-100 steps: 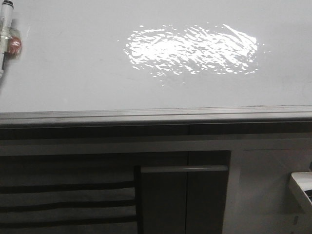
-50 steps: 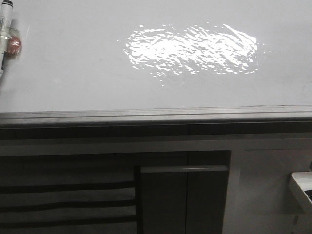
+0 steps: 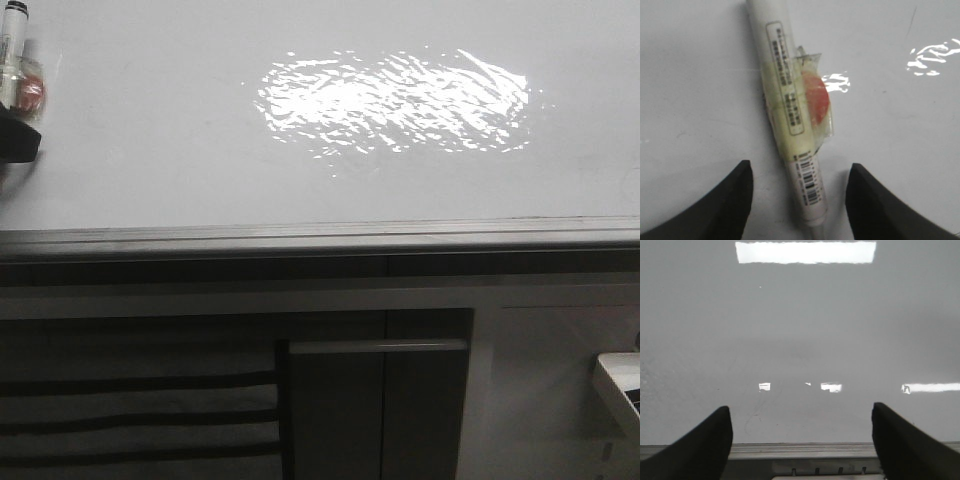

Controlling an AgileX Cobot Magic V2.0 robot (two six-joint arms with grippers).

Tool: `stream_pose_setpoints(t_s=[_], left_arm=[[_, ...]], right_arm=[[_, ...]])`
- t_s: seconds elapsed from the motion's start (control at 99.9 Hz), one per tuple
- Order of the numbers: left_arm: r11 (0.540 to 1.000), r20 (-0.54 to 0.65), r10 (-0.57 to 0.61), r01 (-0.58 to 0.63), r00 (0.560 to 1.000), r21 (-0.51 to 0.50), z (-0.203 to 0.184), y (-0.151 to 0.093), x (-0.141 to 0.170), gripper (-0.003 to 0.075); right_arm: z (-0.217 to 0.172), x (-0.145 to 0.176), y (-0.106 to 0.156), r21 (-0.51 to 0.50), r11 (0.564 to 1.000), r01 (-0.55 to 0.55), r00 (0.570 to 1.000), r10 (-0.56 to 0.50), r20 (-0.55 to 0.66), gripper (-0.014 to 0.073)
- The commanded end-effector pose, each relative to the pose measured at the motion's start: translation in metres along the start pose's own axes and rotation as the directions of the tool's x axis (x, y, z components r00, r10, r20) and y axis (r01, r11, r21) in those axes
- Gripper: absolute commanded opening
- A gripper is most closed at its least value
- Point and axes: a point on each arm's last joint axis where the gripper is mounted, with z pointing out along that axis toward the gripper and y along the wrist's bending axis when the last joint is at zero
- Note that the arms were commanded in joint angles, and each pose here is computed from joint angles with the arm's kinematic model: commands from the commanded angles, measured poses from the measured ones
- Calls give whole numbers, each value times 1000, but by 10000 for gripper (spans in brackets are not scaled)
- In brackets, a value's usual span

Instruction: Write number 9 on whiteboard

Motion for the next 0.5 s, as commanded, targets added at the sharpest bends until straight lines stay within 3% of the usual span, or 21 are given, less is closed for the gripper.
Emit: stream_pose_setpoints(t_s=[0.0, 0.2, 0.49], left_arm=[[1000, 97, 2, -1, 995, -3, 0, 0, -17, 278], [1000, 98, 2, -1, 995, -3, 0, 0, -17, 125], [1000, 108, 2, -1, 994, -3, -7, 0, -20, 16]], right_arm=[[-1, -14, 1, -12, 1000, 19, 996, -17, 88, 511], [-1, -14, 1, -12, 1000, 19, 996, -17, 88, 511], [-1, -16, 1, -17, 1000, 19, 994, -17, 109, 511]])
